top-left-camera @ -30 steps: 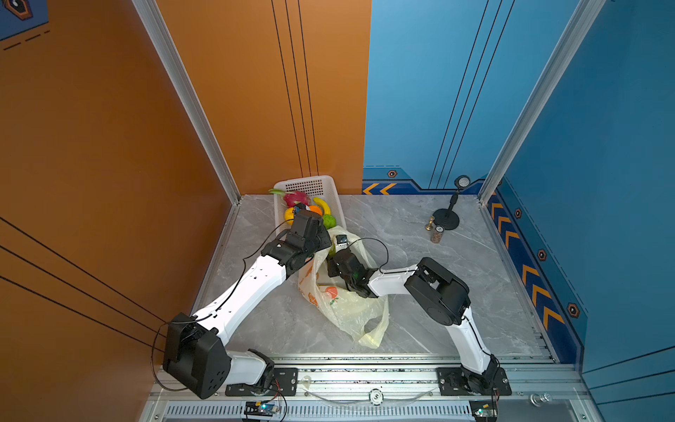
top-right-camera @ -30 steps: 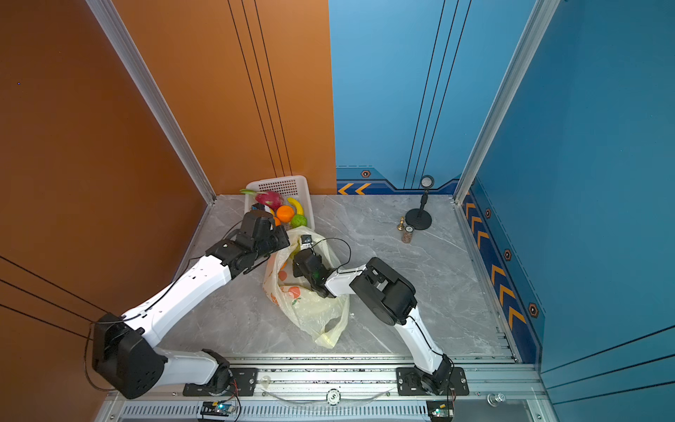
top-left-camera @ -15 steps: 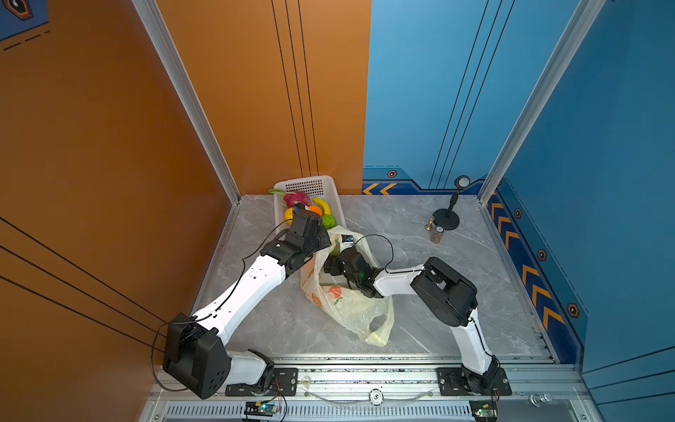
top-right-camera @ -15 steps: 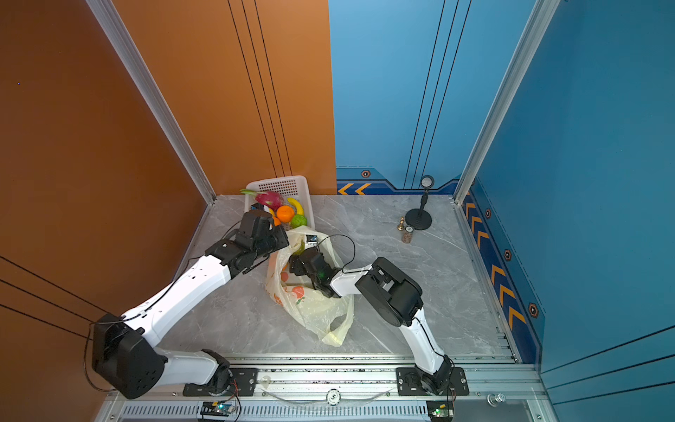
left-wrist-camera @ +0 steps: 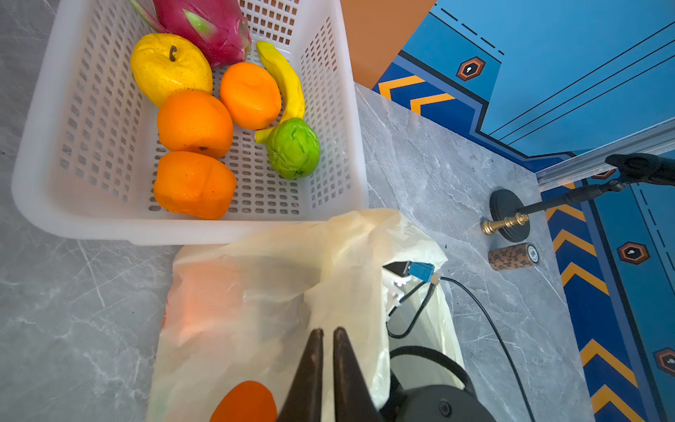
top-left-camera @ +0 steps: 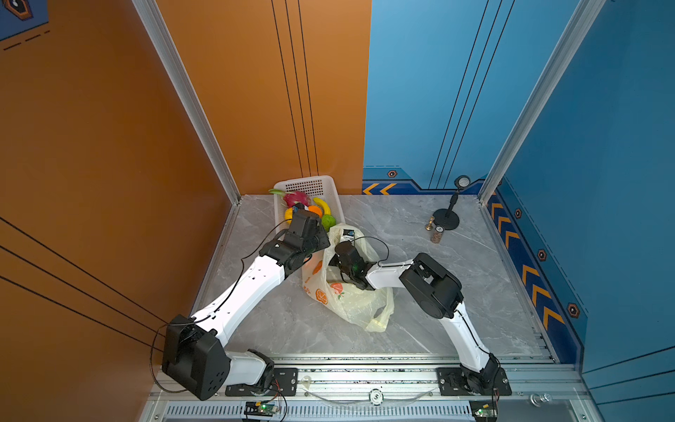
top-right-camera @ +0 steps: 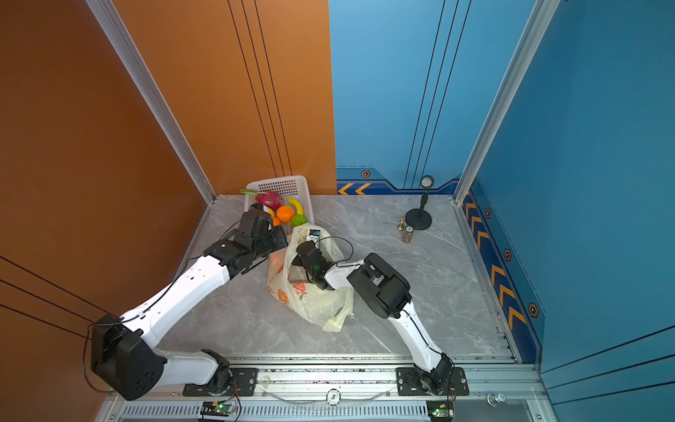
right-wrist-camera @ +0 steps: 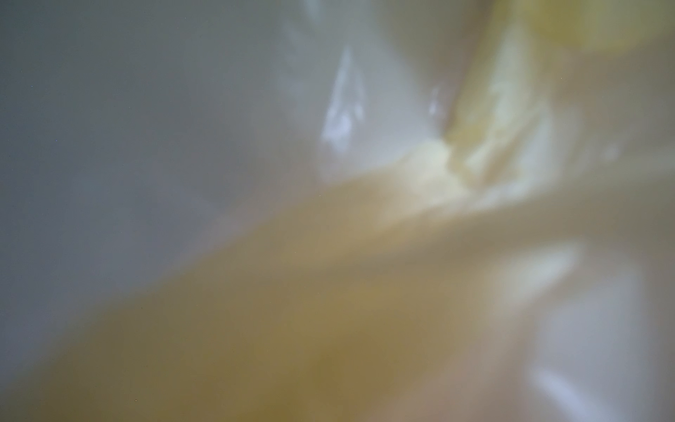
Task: Untie the knot of the plastic bag and take out the fruit
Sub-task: Pick up the fruit from the plastic bag.
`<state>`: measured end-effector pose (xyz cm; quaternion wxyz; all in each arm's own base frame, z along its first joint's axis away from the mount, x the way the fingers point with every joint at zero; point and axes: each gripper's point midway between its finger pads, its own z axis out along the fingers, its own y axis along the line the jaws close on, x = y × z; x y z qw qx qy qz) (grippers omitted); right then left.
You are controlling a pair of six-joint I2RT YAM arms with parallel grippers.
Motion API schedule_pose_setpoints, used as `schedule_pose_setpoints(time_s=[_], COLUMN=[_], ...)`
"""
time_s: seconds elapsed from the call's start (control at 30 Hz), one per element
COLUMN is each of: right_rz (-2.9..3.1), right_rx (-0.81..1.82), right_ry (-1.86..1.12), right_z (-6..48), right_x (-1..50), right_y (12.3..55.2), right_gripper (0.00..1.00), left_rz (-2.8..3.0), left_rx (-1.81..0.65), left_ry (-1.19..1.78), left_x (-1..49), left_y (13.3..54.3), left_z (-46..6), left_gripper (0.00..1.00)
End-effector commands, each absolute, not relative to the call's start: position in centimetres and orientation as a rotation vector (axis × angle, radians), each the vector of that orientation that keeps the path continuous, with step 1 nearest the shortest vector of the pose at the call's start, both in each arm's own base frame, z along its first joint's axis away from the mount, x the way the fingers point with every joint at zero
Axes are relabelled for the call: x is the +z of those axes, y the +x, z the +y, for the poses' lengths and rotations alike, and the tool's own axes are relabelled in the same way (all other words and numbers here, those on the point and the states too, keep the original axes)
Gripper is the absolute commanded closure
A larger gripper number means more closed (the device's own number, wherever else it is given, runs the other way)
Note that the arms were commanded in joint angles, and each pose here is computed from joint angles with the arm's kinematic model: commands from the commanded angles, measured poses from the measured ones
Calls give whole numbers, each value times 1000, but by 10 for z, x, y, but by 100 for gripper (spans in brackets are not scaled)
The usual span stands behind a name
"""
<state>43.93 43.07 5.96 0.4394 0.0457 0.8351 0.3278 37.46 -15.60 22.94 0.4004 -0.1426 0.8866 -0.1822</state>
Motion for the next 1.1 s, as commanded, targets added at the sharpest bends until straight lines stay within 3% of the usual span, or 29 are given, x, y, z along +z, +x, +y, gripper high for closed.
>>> schedule_pose_setpoints(time_s=[0.0, 0.13, 0.37, 0.6, 0.77, 0.9, 0.97, 1.07], right_rz=[2143, 2118, 2085, 2064, 2050, 2049, 2049, 2049], right_rx=[777, 805, 840, 862, 876, 875, 876, 872], right_ry=[131, 94, -22, -50, -78, -101, -104, -122], right_z=[418, 415, 415, 408, 405, 403, 401, 399], right_x=[39, 53, 85, 106, 117, 121, 123, 126], right_y=[437, 432, 414, 402, 395, 389, 388, 382], right_gripper=[51, 65, 67, 68, 68, 69, 69, 69], left_rz=[2258, 2263, 2280, 2307, 2360, 2334, 2328, 2359], left_rx=[-436, -433, -525, -740, -638, -728, -763, -683], left_ry=[-349, -349, -270, -93, -116, -57, -39, -85], left_x=[226, 225, 227, 237, 222, 228, 227, 218], left_y=[370, 372, 374, 350, 351, 356, 359, 363], left_z=[-150, -150, -167, -204, -192, -208, -215, -204], left_gripper=[90, 89, 87, 48, 39, 31, 33, 52])
